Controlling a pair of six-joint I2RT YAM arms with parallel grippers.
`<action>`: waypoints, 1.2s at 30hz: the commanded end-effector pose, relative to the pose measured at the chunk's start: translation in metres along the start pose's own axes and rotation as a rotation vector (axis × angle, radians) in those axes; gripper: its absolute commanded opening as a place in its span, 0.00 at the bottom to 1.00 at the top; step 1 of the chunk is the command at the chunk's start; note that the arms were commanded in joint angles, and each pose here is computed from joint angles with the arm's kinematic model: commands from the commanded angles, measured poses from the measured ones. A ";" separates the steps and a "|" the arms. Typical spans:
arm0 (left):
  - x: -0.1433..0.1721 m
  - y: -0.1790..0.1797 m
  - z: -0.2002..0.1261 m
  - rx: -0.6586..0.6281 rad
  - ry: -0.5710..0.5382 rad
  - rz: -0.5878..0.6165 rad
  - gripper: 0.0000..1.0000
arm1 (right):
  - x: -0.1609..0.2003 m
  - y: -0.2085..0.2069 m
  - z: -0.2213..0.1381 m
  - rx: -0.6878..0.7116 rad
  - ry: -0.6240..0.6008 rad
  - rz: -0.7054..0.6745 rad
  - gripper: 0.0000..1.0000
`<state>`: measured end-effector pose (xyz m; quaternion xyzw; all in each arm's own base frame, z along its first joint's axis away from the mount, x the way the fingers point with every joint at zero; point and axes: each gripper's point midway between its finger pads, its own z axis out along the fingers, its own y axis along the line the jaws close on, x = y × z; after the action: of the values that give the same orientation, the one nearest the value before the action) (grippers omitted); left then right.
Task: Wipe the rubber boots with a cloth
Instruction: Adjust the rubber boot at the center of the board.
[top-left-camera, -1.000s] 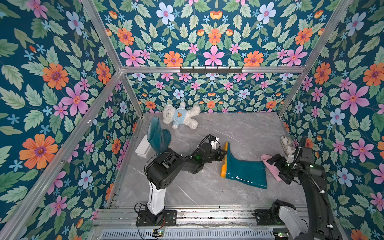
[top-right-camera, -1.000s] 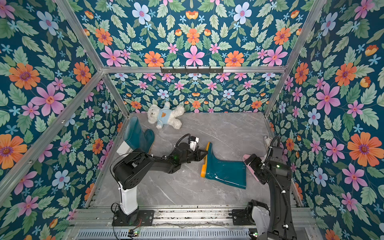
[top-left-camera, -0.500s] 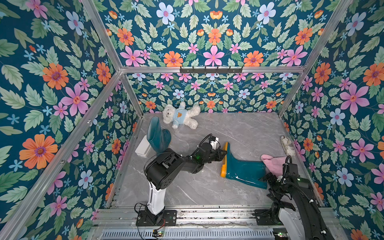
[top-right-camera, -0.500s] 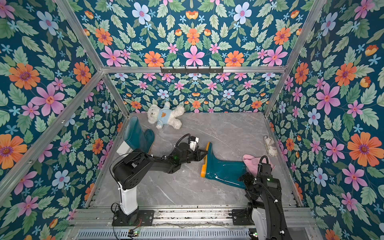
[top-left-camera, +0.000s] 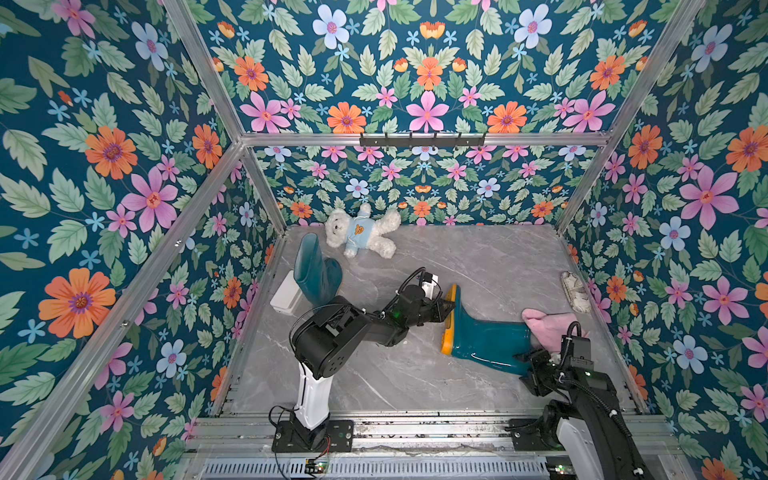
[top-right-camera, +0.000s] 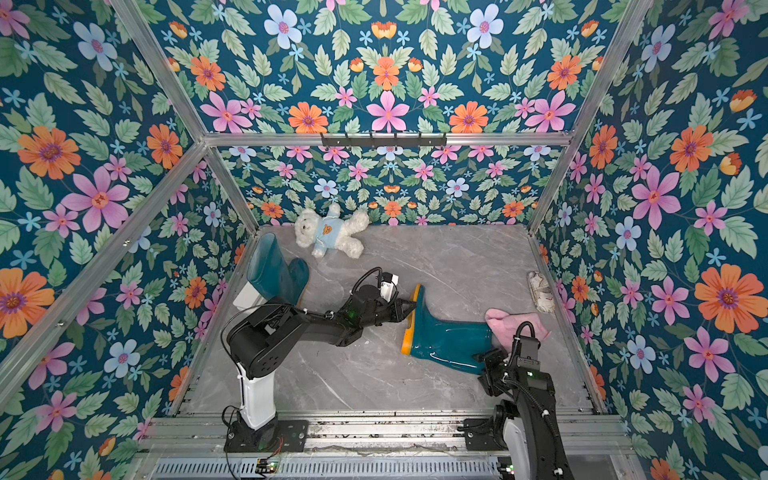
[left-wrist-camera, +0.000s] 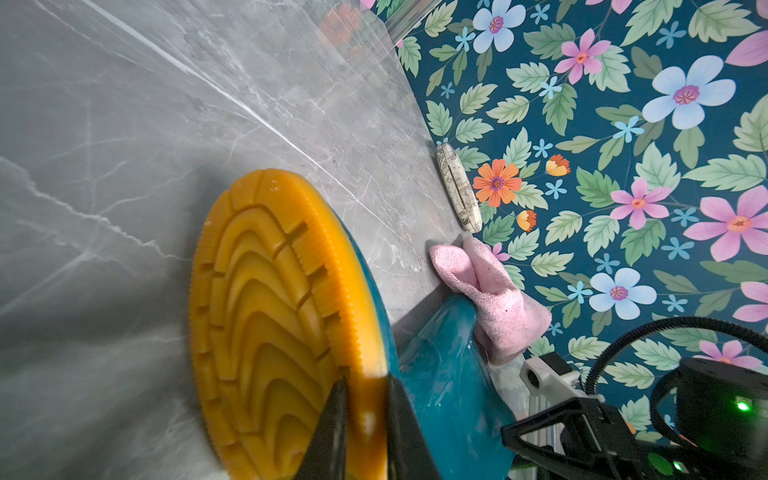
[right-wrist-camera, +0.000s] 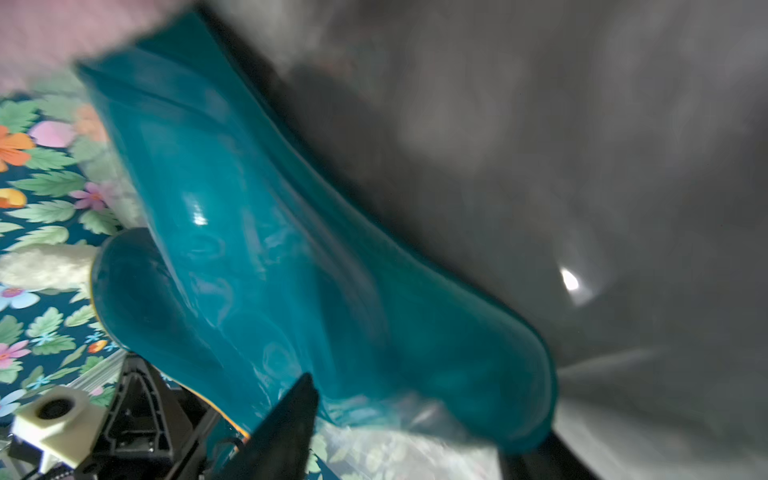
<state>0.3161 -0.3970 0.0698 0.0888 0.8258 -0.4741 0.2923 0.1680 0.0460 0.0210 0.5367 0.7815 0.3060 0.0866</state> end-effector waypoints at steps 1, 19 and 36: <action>0.067 0.074 -0.017 -0.302 0.228 -0.100 0.07 | -0.031 -0.003 0.004 0.016 -0.168 0.022 0.38; 0.017 0.052 -0.057 -0.429 0.128 0.002 0.39 | 0.006 0.228 -0.021 -0.097 -0.269 -0.720 0.00; -0.020 0.052 -0.119 -0.573 -0.042 0.037 0.50 | 0.033 0.328 -0.023 -0.133 -0.250 -1.202 0.00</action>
<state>0.3057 -0.2775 0.0884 0.0160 0.9157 -0.2393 0.3225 0.4042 0.1414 0.2292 0.0778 0.9121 0.1980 0.3504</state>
